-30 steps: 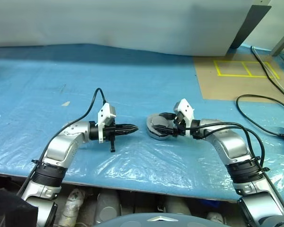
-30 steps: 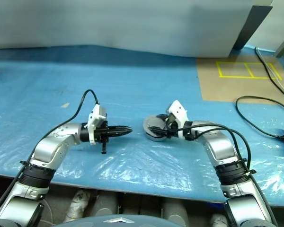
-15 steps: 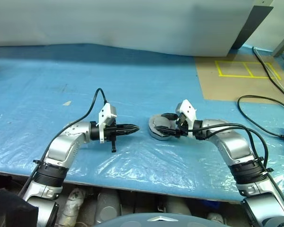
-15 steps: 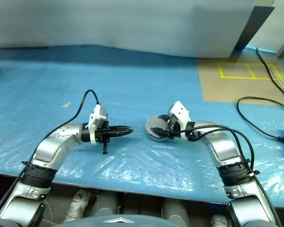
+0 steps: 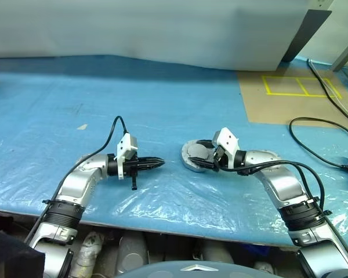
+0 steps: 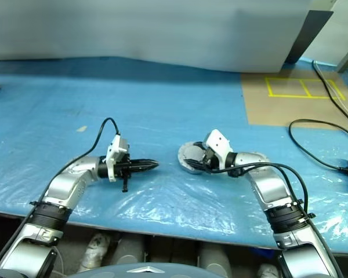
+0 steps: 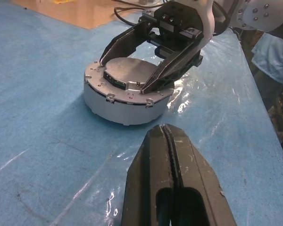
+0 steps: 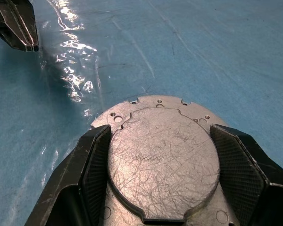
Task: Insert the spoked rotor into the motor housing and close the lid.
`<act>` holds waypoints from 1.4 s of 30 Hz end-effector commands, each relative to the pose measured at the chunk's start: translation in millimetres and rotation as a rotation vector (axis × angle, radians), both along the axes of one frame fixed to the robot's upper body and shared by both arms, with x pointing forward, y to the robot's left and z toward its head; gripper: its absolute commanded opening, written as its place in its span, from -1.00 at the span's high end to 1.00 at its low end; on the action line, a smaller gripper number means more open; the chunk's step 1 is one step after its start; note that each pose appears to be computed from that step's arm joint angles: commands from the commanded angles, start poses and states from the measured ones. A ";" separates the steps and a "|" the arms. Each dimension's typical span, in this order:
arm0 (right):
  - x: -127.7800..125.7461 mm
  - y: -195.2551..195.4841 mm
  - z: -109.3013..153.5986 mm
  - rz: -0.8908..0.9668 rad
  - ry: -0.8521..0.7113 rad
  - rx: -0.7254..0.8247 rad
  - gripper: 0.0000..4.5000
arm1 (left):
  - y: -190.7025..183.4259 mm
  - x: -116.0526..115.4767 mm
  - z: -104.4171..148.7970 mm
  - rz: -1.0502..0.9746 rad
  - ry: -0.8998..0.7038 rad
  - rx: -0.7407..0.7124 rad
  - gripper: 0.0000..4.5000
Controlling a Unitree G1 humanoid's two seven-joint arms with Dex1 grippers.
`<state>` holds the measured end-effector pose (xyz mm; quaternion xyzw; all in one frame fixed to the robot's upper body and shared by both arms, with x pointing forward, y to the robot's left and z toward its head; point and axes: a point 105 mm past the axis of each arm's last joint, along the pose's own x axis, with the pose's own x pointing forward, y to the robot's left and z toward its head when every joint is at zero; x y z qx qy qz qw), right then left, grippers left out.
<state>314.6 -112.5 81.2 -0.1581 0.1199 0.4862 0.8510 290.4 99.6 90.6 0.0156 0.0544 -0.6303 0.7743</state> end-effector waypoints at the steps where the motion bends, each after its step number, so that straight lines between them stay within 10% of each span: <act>1: -8.6 -20.5 -39.2 -0.049 0.138 -0.088 -0.33 | -1.6 -0.3 4.4 -0.012 -0.027 -0.007 1.00; 42: -14.9 -55.3 -52.8 -0.259 0.287 -0.079 -0.33 | -19.1 -4.6 31.6 -0.035 -0.048 -0.009 1.00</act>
